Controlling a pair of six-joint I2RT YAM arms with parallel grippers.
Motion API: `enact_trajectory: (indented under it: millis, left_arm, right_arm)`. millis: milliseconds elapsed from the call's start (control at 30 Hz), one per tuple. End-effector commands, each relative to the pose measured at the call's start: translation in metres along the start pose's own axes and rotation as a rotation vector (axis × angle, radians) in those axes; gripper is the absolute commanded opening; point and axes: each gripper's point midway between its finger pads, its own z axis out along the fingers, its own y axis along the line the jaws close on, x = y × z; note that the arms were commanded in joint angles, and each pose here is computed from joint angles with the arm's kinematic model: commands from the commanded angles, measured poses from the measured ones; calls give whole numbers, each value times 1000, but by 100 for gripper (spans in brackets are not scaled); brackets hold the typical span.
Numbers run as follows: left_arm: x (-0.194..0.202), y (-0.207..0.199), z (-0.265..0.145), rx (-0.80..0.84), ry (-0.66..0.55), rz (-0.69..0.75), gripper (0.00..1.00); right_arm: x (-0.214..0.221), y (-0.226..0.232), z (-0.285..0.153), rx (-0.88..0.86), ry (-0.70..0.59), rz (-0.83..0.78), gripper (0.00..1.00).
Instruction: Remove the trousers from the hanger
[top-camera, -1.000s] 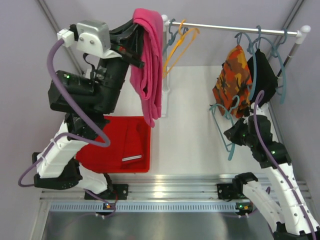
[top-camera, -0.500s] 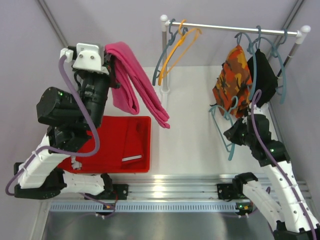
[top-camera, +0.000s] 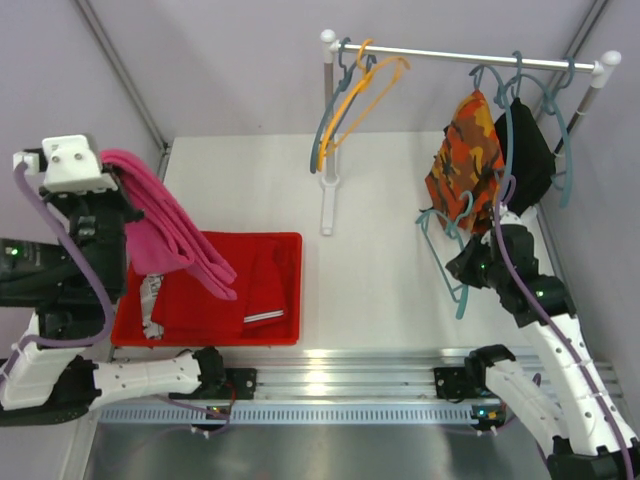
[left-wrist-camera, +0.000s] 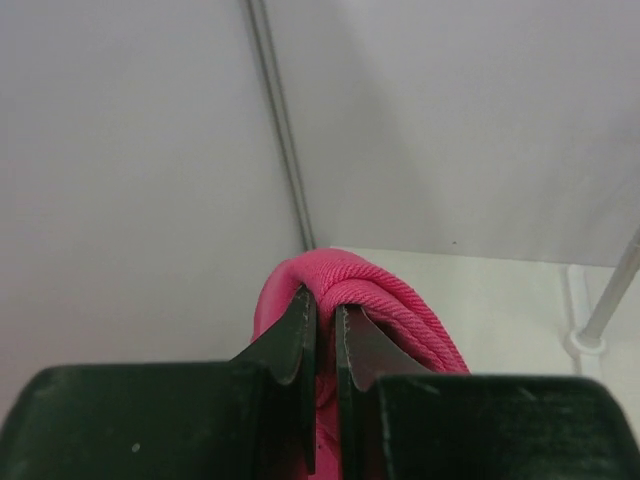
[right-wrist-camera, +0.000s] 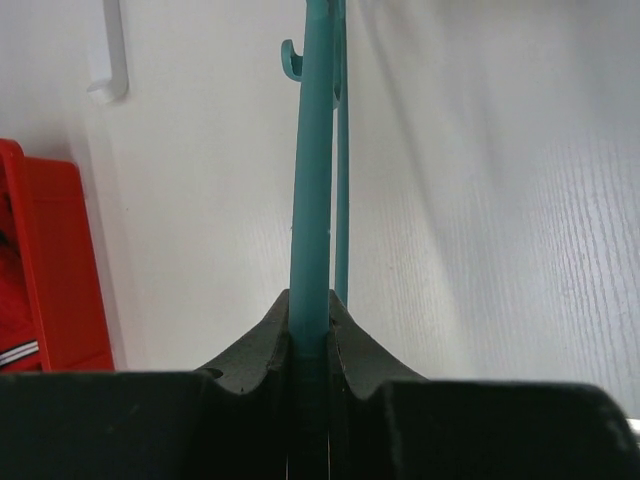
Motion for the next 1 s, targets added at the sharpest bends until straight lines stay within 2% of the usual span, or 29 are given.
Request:
enact_trajectory:
  millis: [0, 33, 300, 533, 967]
  left_arm:
    - [11, 29, -6, -80, 42, 21, 0]
    - [27, 33, -10, -105, 90, 98, 0]
    - [64, 40, -23, -177, 215, 193, 0]
    - [98, 49, -35, -228, 271, 249, 0]
    - [103, 92, -47, -269, 303, 212, 0]
  right_arm:
    - [-13, 2, 0, -6, -44, -21, 0]
    - [-15, -3, 3, 19, -61, -24, 0]
    - [-19, -2, 7, 20, -65, -40, 0]
    - [-13, -7, 9, 26, -57, -55, 0]
    - [-8, -13, 8, 47, -55, -55, 0]
